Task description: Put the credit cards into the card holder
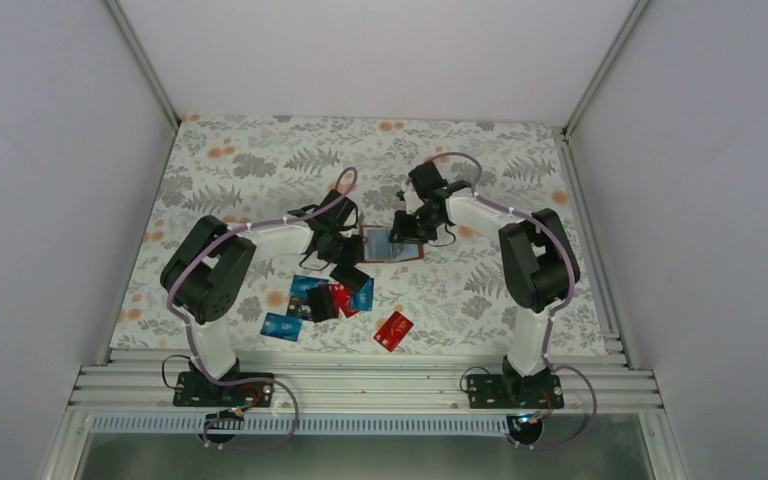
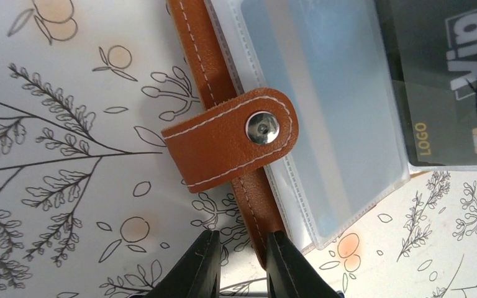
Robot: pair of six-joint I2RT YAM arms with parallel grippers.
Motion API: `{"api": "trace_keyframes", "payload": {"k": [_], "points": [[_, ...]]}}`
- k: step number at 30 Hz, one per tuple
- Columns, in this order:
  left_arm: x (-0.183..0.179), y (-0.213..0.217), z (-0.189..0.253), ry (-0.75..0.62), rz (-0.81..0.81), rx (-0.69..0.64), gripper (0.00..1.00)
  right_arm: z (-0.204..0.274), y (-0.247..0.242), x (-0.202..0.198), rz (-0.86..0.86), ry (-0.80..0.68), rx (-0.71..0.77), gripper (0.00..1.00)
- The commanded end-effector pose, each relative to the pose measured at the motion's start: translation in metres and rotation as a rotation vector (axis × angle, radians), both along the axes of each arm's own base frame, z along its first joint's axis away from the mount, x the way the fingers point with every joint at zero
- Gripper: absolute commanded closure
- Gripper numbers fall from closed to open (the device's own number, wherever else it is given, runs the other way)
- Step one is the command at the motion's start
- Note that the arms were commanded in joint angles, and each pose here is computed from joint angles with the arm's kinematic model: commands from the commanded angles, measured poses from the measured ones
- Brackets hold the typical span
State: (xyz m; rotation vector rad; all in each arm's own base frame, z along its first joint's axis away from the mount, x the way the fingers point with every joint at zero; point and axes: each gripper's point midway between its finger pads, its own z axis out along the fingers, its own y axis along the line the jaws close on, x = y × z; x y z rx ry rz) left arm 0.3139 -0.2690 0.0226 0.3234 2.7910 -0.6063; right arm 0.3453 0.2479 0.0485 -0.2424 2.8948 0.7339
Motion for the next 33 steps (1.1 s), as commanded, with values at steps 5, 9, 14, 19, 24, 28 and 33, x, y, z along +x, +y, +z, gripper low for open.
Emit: {"api": "trace_keyframes", "payload": {"k": [5,9,14,19,24,28,33], "points": [[-0.004,-0.008,-0.008,0.009,-0.026,-0.057,0.79,0.007,0.037,-0.001,0.044,0.013,0.003,0.63],[-0.005,-0.008,-0.006,0.011,-0.029,-0.068,0.79,0.01,0.054,-0.003,0.073,0.026,0.053,0.6],[-0.006,-0.001,0.003,-0.003,-0.011,-0.076,0.79,0.014,0.059,-0.001,0.078,0.022,0.084,0.59],[-0.005,0.013,0.016,-0.033,0.028,-0.068,0.79,0.02,0.059,0.004,0.077,-0.004,0.083,0.59],[-0.005,0.021,0.028,-0.063,0.054,-0.061,0.78,0.033,0.056,0.008,0.081,-0.046,0.095,0.59],[-0.007,0.027,0.041,-0.089,0.071,-0.061,0.78,0.048,0.05,0.007,0.085,-0.096,0.101,0.58],[-0.019,0.038,0.049,-0.087,0.08,-0.037,0.74,0.06,0.039,-0.007,0.086,-0.136,0.102,0.56]]}}
